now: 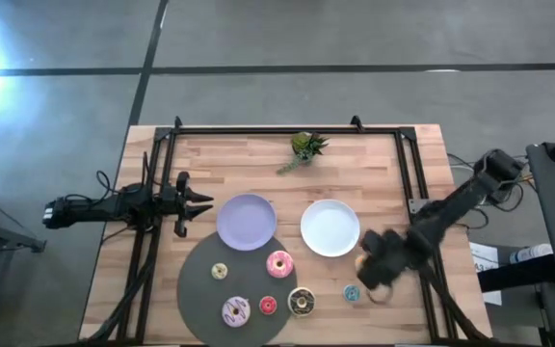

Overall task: Pick & Place donuts
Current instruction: Put the small yellow donut on the white plate

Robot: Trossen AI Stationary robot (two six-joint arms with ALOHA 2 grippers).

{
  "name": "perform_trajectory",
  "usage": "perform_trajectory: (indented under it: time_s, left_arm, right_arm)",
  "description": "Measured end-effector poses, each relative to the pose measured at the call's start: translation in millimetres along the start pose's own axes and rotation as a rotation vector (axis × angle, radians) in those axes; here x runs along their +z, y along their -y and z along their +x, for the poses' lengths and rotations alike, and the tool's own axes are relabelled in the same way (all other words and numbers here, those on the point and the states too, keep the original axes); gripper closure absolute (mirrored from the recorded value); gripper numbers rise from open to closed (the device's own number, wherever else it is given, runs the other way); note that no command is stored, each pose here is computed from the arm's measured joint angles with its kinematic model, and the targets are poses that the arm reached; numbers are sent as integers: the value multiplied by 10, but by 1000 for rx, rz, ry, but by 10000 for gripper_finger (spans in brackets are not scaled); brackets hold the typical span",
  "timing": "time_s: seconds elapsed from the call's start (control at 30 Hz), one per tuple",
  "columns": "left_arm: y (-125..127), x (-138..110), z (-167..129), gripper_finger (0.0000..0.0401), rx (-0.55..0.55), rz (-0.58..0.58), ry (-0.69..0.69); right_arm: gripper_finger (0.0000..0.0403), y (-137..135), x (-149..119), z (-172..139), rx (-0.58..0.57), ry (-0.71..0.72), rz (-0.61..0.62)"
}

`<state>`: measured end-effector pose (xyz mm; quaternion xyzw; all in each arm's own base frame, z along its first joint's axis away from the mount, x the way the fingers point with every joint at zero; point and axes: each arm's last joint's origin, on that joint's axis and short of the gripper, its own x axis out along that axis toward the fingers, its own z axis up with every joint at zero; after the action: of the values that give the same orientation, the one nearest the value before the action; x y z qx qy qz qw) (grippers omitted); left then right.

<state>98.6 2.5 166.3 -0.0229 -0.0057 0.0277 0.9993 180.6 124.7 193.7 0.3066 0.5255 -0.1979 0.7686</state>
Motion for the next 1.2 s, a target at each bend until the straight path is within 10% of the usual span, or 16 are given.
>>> perform_trajectory:
  time_s: [0.3, 1.2]
  left_arm:
    - [0, 1, 0, 330, 0, 0, 0]
    - [0, 0, 1, 330, 0, 0, -1]
  right_arm:
    - [390, 240, 678, 254, -65, -37, -52]
    - [217, 134, 744, 392, -266, 12, -231]
